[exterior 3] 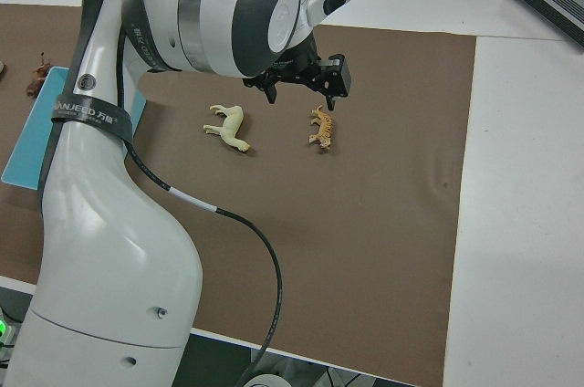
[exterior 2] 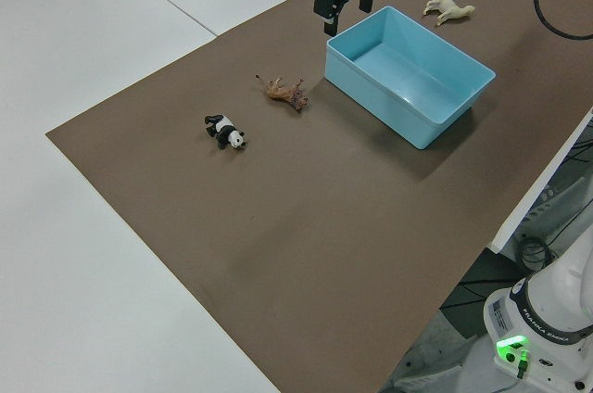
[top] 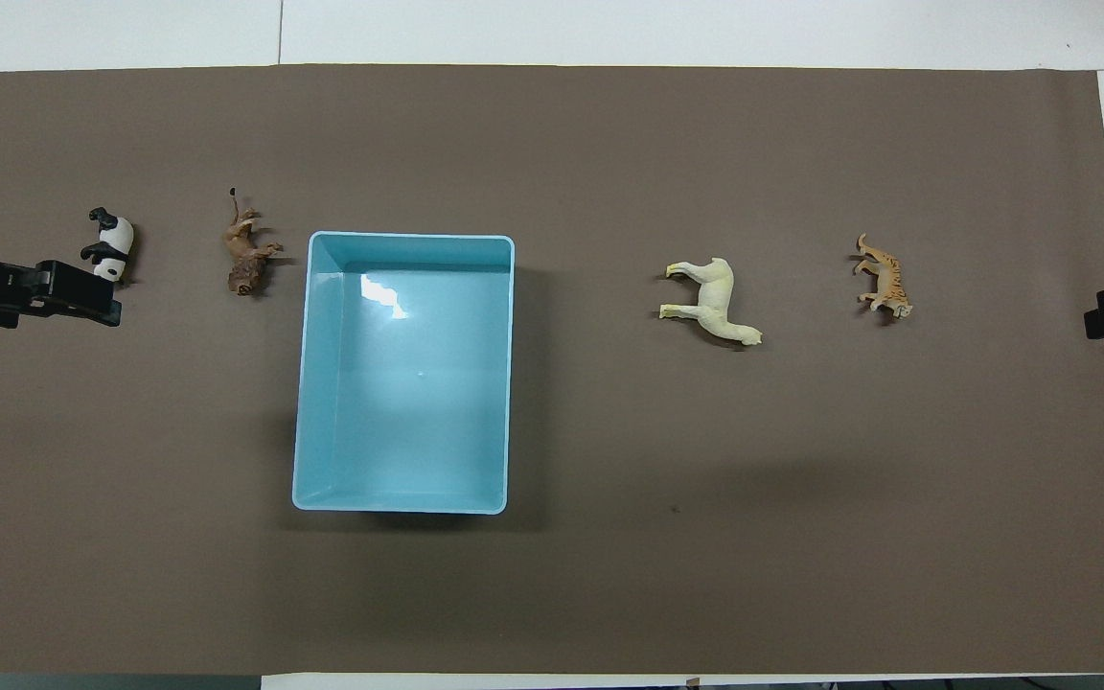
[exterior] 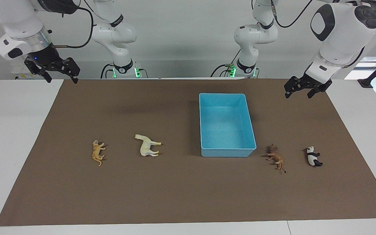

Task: Put all toys into storage box

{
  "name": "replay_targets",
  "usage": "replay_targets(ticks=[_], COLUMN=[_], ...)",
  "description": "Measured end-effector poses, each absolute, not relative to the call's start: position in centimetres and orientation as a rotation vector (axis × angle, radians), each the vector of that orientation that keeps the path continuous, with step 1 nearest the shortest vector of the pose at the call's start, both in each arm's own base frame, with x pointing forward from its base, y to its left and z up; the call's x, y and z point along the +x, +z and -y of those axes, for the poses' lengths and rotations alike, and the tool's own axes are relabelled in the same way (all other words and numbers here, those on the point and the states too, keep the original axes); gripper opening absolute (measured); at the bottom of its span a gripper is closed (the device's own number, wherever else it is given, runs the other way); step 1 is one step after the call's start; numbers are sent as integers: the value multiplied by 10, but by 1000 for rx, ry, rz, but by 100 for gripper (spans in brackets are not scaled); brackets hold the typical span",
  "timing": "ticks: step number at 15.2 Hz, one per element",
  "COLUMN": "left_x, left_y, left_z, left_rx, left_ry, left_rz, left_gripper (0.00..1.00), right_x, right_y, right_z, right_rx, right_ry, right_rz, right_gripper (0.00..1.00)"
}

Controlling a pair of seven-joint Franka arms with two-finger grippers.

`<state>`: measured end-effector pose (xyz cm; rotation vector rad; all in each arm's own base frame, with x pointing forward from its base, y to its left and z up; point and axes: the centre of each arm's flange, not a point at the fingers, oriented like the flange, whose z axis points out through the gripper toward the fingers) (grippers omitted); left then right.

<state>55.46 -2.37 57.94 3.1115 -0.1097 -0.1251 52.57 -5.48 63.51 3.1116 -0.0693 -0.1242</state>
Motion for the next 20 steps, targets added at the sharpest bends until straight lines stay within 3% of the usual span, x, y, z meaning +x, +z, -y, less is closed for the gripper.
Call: replay_targets(ticks=[9, 12, 17, 20], left_x=[555, 560, 603, 626], left_y=[561, 550, 460, 391], left_z=[22, 25, 31, 32], left_rx=[3128, 3129, 3107, 3094], left_ry=[-97, 26, 146, 171], left_rz=[67, -23, -159, -201], left_gripper=[100, 100, 100, 100], right_x=[525, 525, 533, 551], right_y=[635, 635, 618, 568], right_z=[54, 54, 55, 52], right_rx=[3112, 3112, 3111, 3113], right_ry=[-128, -130, -82, -4], right_rz=[69, 69, 65, 49], right_gripper=[100, 100, 100, 100])
